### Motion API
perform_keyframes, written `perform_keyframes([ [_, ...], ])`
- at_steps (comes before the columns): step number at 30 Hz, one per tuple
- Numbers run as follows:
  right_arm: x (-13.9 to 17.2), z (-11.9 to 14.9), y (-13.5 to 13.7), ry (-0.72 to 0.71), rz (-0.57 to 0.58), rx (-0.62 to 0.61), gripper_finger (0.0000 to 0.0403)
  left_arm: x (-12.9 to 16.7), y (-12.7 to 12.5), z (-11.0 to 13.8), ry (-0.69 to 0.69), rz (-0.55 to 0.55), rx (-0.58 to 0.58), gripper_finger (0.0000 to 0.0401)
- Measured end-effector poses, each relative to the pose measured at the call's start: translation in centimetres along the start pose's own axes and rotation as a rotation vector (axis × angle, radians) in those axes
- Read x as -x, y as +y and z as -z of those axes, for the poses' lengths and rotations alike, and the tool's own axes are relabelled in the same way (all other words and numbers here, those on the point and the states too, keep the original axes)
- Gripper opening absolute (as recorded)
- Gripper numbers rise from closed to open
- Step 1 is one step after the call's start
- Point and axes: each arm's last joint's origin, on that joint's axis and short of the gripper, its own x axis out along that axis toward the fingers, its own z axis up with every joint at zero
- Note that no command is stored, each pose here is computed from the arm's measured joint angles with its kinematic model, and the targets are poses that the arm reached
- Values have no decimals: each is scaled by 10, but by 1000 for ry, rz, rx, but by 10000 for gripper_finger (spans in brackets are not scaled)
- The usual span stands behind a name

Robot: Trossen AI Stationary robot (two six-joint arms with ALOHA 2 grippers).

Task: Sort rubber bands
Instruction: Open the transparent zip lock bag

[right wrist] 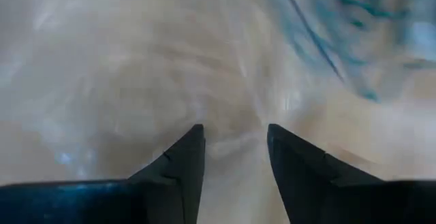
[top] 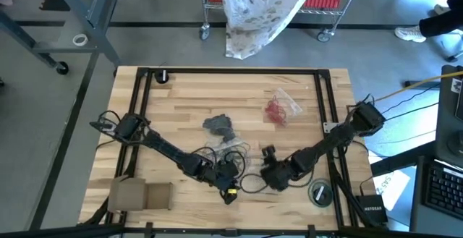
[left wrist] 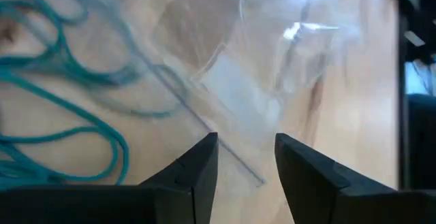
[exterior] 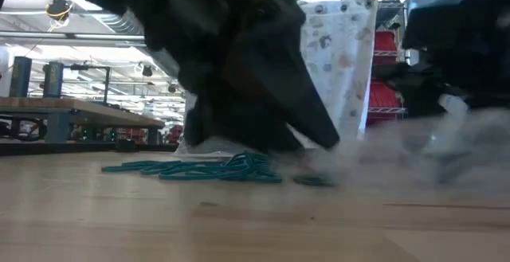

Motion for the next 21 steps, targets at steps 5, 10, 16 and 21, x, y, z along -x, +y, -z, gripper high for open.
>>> perform_keyframes([
  [5, 27, -20, -35, -116, 195, -17, 154, -11, -3, -12, -73, 148, 2, 139],
  [10, 53, -28, -43, -220, 93, -145, 154, 11, -4, -29, -31, 156, -77, 139],
  [16, 53, -18, -19, -265, -137, -244, 154, 46, -1, -36, -52, -83, -334, 139],
  [21, 27, 0, -10, -309, -141, -316, 154, 43, 1, -39, -110, -185, -648, 139],
])
